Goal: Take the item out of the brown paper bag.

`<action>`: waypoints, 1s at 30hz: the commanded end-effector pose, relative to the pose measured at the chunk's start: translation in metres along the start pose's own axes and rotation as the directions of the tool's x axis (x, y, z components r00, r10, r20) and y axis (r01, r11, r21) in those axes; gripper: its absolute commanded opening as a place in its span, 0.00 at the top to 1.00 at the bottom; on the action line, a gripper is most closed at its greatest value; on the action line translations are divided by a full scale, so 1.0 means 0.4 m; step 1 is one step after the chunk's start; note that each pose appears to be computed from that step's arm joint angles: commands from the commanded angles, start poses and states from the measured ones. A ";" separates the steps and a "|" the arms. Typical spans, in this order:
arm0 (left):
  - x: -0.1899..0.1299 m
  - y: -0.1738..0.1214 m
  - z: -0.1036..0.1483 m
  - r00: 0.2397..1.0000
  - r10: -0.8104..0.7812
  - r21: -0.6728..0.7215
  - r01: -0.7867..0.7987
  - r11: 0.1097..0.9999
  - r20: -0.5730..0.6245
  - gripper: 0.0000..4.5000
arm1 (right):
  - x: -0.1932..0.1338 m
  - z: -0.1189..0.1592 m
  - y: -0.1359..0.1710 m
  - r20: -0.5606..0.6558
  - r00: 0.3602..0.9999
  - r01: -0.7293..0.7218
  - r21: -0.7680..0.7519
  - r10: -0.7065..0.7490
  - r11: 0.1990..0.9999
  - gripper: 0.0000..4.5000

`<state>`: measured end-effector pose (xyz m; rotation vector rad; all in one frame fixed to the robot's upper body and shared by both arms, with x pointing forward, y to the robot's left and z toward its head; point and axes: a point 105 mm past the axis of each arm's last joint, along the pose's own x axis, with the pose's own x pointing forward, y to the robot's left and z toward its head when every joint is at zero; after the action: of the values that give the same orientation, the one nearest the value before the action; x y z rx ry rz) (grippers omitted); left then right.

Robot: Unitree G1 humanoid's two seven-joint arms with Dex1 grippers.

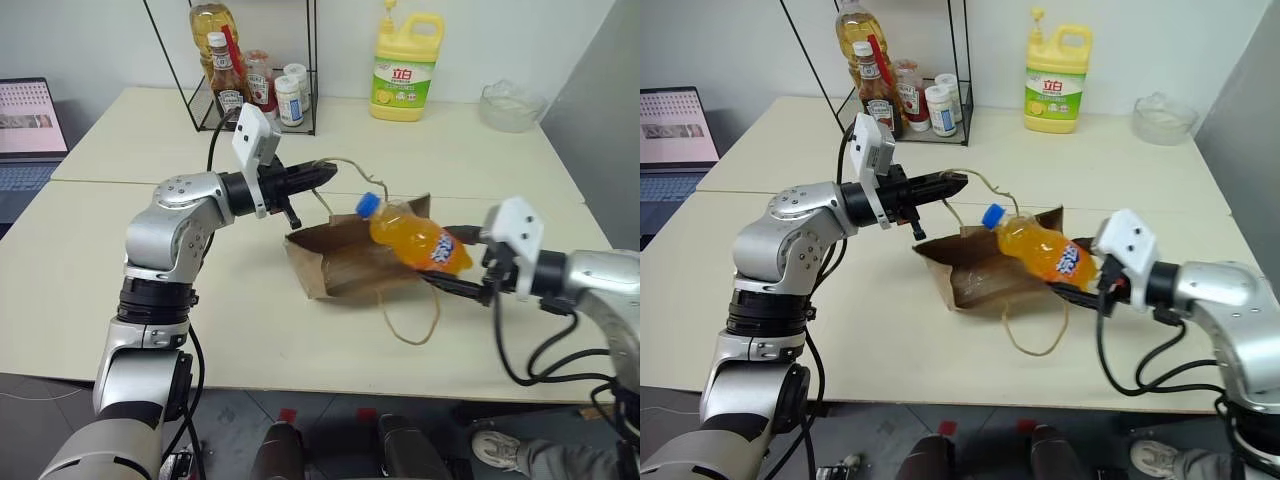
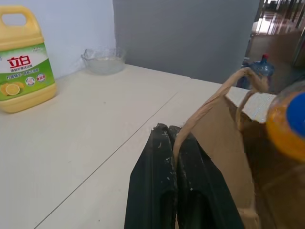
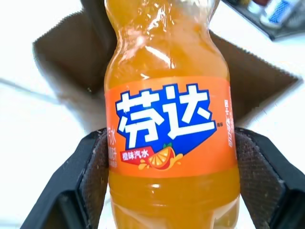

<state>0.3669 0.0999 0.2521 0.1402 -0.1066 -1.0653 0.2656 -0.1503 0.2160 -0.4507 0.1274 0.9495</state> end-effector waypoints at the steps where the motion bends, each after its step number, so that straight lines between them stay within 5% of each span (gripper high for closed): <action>1: 0.003 0.004 0.039 0.999 -0.001 0.051 -0.001 0.999 0.037 1.00 | -0.043 0.032 -0.017 0.015 0.998 0.055 0.004 -0.055 0.998 0.26; 7: 0.011 0.008 0.044 0.999 -0.004 0.054 0.001 0.999 0.039 1.00 | -0.112 -0.005 -0.132 -0.050 0.952 0.304 0.096 -0.301 0.948 0.26; 12: 0.018 0.008 0.043 0.999 -0.007 0.059 0.004 0.998 0.037 1.00 | -0.137 -0.179 -0.214 -0.324 0.819 0.522 0.079 -0.473 0.849 0.26; 17: 0.024 0.005 0.047 0.999 -0.008 0.069 0.005 0.998 0.042 1.00 | -0.112 -0.275 -0.236 -0.459 0.762 0.496 -0.038 -0.456 0.867 0.26; 23: 0.017 0.005 0.046 0.999 0.004 0.070 -0.007 0.997 0.046 1.00 | -0.112 -0.300 -0.272 -0.499 0.729 0.433 -0.193 -0.468 0.880 0.26; 26: 0.010 0.006 0.043 0.999 0.017 0.066 -0.020 0.998 0.047 1.00 | -0.113 -0.298 -0.279 -0.501 0.733 0.412 -0.211 -0.460 0.886 0.05; 30: 0.003 0.007 0.039 0.998 0.033 0.066 -0.036 0.997 0.048 1.00 | -0.101 -0.249 -0.267 -0.436 0.788 0.392 -0.189 -0.434 0.900 0.01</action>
<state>0.3722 0.0967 0.2546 0.1513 -0.1324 -1.0409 0.3371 -0.2843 0.1465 -0.7494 0.5005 0.3809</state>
